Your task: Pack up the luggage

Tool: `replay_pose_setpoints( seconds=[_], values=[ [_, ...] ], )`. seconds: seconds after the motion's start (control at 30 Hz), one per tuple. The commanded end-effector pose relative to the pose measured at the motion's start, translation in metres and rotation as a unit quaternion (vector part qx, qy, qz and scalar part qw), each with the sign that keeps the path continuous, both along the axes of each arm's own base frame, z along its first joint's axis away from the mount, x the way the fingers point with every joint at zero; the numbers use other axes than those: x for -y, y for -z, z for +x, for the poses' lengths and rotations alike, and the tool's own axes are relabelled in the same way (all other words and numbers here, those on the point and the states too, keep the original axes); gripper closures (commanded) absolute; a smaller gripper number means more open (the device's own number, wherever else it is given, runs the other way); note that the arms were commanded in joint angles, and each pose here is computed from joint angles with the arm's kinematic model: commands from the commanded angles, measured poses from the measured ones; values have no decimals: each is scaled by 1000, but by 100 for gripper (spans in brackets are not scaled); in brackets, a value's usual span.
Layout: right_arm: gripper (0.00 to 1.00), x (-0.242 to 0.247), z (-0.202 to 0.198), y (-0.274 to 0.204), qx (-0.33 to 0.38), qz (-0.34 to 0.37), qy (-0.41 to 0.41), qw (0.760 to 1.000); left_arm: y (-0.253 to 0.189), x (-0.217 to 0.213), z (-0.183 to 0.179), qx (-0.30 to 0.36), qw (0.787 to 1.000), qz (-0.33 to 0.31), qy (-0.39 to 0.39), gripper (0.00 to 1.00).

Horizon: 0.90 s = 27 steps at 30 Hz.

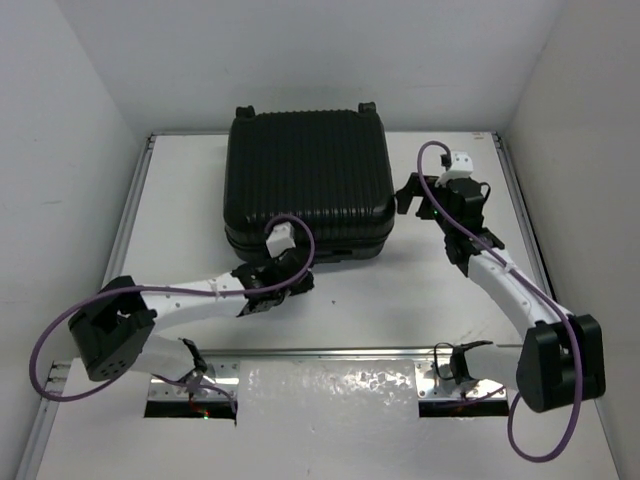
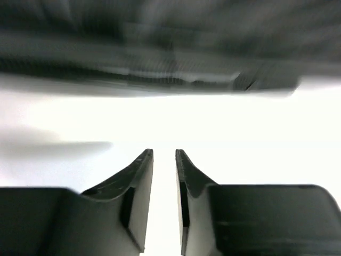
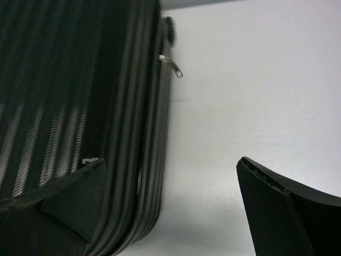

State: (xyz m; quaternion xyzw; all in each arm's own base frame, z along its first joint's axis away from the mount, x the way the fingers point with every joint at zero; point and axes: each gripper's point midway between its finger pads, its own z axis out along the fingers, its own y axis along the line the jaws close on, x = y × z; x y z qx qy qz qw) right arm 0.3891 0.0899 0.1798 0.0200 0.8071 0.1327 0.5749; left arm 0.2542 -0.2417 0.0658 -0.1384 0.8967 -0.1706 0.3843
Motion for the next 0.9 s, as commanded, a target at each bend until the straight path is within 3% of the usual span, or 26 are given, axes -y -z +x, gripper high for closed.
replay_pose_setpoints(
  seconds=[0.0,0.1,0.23,0.33,0.37,0.4,0.43,0.5,0.67,0.73,0.87],
  values=[
    [1,26,-20,17,-56,-37,39,997,34,-38,-63,-101,991,75,40,100],
    [1,31,-33,11,-53,-37,46,997,14,-80,-50,-72,991,106,-46,100],
    [1,24,-49,17,-65,-25,22,997,-28,-131,-9,-24,984,72,-164,100],
    [1,17,-52,19,-75,-23,1,997,-55,-129,11,-12,986,42,-160,95],
    [1,19,-51,19,-77,-27,4,997,-62,-123,13,-5,988,34,-151,74],
    [1,19,-51,18,-78,-30,4,996,-67,-115,13,-3,990,18,-138,61],
    [1,24,-49,19,-81,-38,16,996,-74,-112,15,5,991,7,-136,42],
    [1,28,-42,21,-103,-56,23,993,-77,-118,13,7,988,3,-156,29],
    [1,28,-14,34,-133,-76,30,988,-84,-134,33,18,981,4,-195,27],
    [1,15,0,27,-110,-66,10,992,-71,-135,44,-9,982,22,-189,31],
    [1,-39,8,33,-115,-93,-88,985,-89,-150,84,5,976,18,-217,31]
  ],
)
